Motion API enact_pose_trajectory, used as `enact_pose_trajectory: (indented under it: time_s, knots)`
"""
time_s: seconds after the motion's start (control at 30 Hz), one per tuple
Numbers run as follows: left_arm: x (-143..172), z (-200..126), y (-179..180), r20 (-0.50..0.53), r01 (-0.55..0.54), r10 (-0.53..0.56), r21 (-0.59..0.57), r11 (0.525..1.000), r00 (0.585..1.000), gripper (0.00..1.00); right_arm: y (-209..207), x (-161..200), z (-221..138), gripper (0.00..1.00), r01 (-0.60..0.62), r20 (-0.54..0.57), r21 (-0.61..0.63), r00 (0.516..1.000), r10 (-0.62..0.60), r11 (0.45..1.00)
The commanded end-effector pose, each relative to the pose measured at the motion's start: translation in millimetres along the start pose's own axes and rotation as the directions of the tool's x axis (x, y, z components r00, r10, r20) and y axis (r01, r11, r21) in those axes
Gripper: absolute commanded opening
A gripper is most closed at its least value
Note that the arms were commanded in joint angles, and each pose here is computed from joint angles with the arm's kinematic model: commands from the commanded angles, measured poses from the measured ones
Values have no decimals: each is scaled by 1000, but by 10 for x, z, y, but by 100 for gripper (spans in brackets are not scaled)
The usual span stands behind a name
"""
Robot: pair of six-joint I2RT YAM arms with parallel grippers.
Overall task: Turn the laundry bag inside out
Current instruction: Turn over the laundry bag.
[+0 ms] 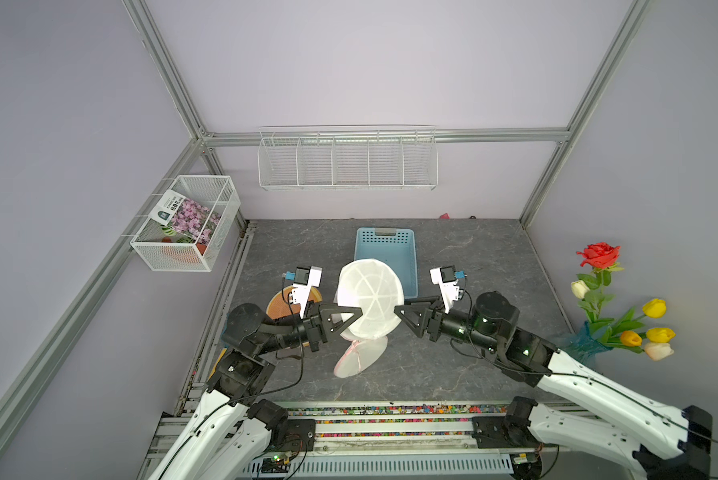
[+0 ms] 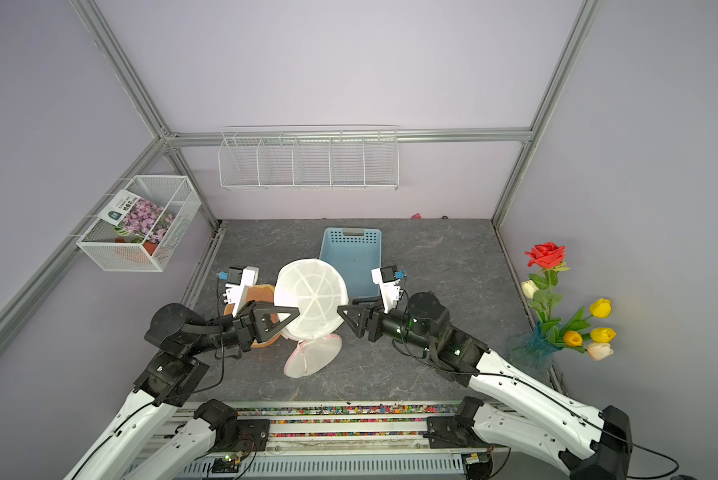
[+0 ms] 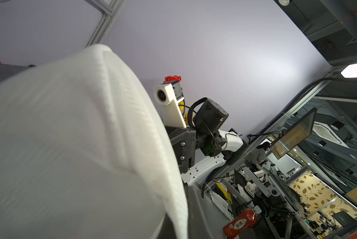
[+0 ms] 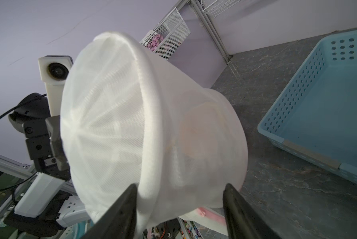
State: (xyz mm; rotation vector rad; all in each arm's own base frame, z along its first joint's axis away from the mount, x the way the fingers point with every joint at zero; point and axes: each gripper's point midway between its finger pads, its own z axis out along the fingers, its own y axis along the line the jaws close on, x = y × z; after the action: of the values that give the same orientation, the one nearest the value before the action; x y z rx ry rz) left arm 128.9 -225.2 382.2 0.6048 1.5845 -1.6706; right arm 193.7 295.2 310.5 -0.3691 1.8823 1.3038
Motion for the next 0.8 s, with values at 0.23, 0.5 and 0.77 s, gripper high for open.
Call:
enact_pose_trajectory:
  time_s: [0.23,0.5,0.77]
  knots:
    - [-215,-92,-70,107,2,4,-59,998,994,0,-649,267,-146,63,-91,-25,225,995,99,970]
    - [-314,-136,354,241,201,-152,-195,960,959,0,-198,97,-428,71,165,13,66,986,-166,984]
    - [-302,-44,432,206,300,-259,-200,933,944,0,376,13,-354,77,679,-73,117,734,-675,725]
